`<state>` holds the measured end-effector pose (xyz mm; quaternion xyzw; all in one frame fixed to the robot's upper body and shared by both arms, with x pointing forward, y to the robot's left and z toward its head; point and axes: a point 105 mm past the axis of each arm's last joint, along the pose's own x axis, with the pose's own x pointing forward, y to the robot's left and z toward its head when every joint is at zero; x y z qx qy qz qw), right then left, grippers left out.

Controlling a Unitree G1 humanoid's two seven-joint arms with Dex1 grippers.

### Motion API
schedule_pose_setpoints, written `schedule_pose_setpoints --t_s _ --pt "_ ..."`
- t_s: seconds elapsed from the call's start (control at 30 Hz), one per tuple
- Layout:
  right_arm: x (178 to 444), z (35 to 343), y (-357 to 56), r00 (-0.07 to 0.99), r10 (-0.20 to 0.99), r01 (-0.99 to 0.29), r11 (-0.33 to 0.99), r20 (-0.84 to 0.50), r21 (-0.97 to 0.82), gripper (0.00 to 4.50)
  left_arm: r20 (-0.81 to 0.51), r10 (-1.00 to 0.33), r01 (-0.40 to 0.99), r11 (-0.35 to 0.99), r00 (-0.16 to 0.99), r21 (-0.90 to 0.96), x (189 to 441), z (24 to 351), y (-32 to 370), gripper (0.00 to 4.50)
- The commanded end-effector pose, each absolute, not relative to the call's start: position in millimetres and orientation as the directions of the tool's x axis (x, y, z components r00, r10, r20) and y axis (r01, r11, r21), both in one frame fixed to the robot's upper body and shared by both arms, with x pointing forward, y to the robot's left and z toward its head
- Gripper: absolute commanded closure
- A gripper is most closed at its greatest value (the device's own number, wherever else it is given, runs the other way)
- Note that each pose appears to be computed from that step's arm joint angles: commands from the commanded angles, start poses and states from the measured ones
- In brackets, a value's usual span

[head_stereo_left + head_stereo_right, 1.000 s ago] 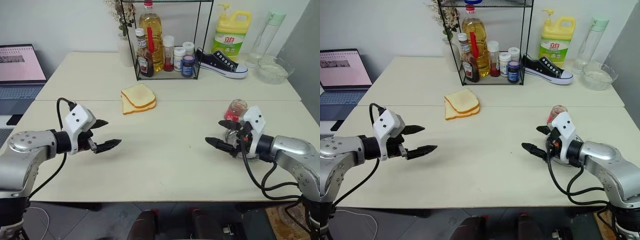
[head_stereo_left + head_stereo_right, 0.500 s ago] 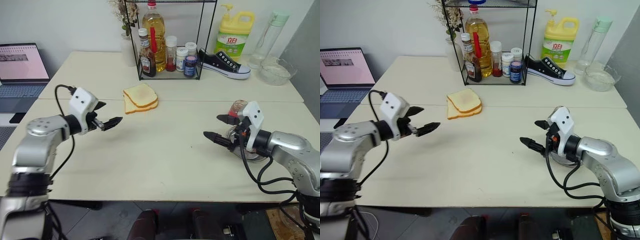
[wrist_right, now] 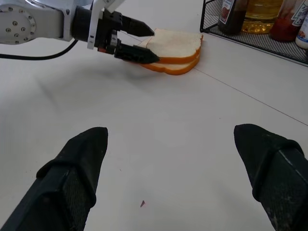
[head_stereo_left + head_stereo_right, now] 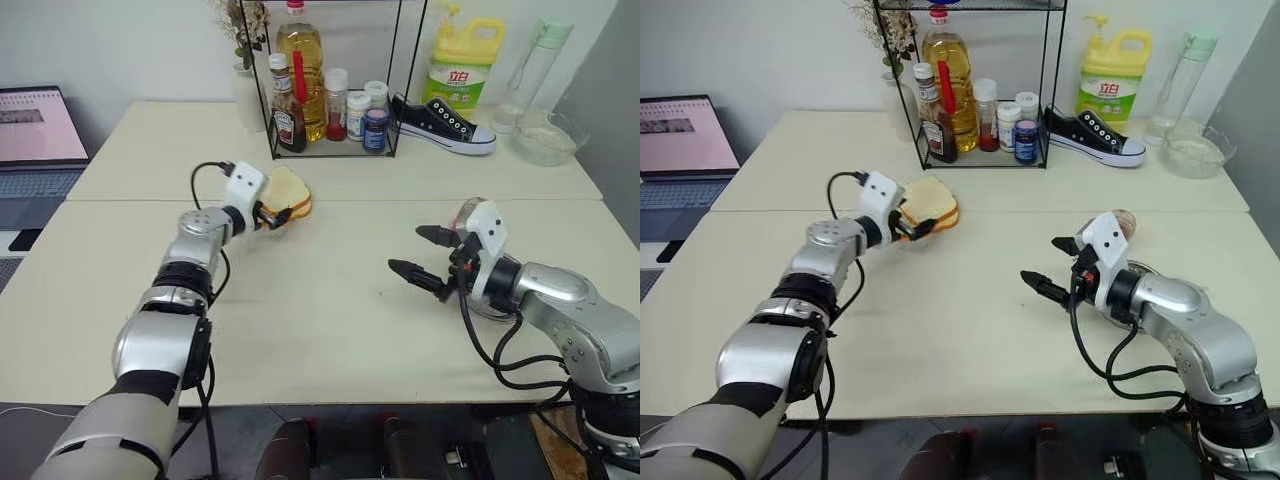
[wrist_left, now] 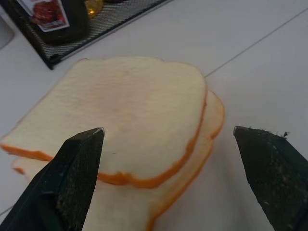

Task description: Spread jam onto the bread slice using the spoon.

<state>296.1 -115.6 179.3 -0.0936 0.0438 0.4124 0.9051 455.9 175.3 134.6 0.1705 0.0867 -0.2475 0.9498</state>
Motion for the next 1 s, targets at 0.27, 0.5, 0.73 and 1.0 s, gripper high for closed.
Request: schedule_pose_setpoints --t_s 0.27,0.5,0.73,1.0 --pt "286 188 -109 0.678 0.727 -0.734 0.664 -0.106 -0.141 0.04 -0.157 -0.395 0.424 0.869 0.905 0.256 466 163 181 0.00" --pt "287 190 -109 0.681 0.724 -0.732 0.667 -0.109 -0.138 0.04 -0.170 -0.357 0.391 0.886 0.918 0.249 467 156 183 0.00" --pt "288 191 -108 0.688 0.718 -0.725 0.675 -0.107 -0.134 0.04 -0.147 -0.289 0.318 0.917 0.946 0.241 472 161 184 0.00" --pt "286 190 -109 0.697 0.709 -0.717 0.686 -0.105 -0.127 0.00 -0.192 -0.286 0.330 0.909 0.939 0.257 472 149 177 1.46"
